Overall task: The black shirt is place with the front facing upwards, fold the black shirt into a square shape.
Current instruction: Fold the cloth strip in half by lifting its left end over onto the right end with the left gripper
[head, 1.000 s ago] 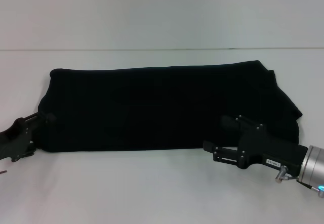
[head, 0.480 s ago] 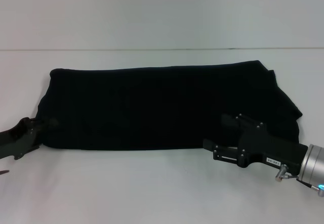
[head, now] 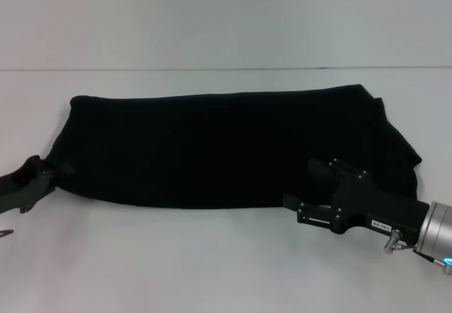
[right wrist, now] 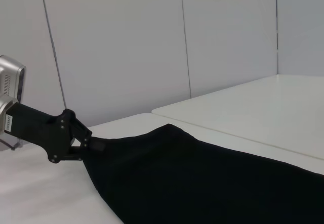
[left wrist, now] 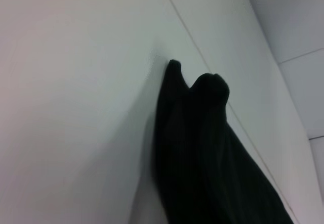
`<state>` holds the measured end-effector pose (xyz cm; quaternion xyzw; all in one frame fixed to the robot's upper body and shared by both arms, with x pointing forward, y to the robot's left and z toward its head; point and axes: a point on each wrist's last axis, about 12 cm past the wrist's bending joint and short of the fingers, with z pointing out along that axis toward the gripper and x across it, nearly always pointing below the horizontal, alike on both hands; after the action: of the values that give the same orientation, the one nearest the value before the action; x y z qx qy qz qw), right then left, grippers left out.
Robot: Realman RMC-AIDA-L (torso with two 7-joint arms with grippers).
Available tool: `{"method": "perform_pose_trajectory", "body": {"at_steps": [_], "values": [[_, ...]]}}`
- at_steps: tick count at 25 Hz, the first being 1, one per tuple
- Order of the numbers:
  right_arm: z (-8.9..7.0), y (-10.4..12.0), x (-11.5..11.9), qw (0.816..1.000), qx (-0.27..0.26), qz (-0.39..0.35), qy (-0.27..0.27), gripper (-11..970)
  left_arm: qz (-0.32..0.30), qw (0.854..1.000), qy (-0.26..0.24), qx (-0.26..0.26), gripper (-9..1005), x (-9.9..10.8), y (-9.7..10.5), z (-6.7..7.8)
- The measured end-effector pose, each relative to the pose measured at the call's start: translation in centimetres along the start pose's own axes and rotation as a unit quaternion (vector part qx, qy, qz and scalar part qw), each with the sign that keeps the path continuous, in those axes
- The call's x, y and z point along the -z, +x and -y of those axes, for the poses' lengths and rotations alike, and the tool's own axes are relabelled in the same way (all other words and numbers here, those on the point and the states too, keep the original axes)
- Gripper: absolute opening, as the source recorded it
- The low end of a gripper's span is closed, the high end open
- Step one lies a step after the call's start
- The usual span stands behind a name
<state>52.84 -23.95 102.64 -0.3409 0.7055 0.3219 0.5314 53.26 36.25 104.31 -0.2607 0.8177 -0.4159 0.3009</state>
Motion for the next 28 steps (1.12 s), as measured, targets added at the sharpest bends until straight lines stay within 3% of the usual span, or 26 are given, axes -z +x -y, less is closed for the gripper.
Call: {"method": "perform_pose_trajectory", "body": {"at_steps": [7, 21, 24, 28], "values": [[-0.2, 0.0, 0.0, 1.000, -0.004, 0.004, -0.004, 924, 0.019, 1.000, -0.004, 0.001, 50, 0.1, -0.2, -0.3], [-0.5, 0.2, 0.5, 1.000, -0.014, 0.012, -0.004, 923, 0.135, 0.990, -0.032, -0.012, 51, 5.0, -5.0, -1.4], [-0.5, 0.3, 0.6, 1.000, -0.018, 0.014, -0.001, 923, 0.138, 0.990, -0.018, -0.018, 51, 4.8, -5.6, -0.7], [-0.5, 0.8, 1.3, 0.999, -0.030, 0.017, 0.015, 922, 0.133, 0.990, 0.040, -0.033, 51, 3.7, -6.1, 1.6]]}}
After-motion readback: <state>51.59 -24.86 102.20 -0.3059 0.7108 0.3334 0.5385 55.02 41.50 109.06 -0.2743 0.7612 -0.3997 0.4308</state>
